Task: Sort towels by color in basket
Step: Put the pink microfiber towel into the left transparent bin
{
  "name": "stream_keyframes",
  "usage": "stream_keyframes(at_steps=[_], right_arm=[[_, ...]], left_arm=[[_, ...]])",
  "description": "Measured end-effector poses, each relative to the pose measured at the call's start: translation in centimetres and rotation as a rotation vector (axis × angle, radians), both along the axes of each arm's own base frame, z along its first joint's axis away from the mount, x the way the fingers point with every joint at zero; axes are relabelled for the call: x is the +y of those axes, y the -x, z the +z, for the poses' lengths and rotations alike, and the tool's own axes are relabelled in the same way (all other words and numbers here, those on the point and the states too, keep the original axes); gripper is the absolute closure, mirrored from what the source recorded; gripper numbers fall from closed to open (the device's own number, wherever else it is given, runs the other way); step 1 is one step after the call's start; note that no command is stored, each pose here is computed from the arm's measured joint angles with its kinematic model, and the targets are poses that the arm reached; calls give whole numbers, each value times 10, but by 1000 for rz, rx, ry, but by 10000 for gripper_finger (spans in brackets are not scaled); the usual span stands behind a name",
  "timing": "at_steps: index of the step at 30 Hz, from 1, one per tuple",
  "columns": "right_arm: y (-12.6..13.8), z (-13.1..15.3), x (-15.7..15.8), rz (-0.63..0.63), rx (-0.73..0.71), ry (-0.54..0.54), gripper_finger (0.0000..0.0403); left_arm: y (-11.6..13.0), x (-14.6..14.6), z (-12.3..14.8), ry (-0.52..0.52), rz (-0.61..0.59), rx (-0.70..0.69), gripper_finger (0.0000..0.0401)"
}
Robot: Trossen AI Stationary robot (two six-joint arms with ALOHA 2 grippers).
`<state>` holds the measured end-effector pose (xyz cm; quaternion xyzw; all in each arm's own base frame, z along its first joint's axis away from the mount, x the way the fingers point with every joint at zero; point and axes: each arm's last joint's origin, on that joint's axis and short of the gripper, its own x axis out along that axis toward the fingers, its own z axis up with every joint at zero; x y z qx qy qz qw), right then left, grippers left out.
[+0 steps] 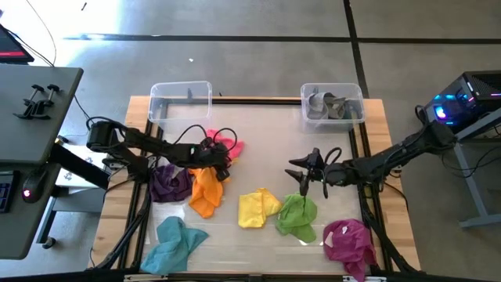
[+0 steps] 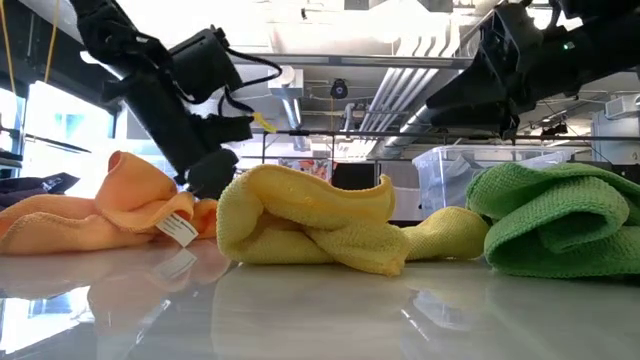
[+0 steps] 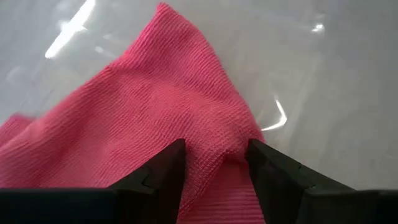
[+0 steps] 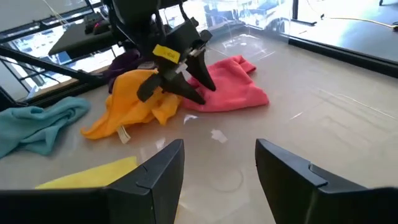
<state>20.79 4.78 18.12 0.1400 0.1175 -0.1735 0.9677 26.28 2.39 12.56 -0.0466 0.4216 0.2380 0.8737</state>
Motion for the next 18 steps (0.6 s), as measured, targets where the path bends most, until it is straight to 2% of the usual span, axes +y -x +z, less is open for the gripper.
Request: stream_keyframes(at_steps=[5, 12, 18], right_arm=[[-1, -4, 1, 2, 22, 6, 210], [-3, -12, 1, 8, 72, 37, 210], [-5, -17, 2, 8, 96, 46, 210]], left_arm=[[0, -1, -1, -4, -33, 3, 281], [-1, -5, -1, 4, -34, -8, 389], [-4, -19, 3, -40, -34, -53, 396]])
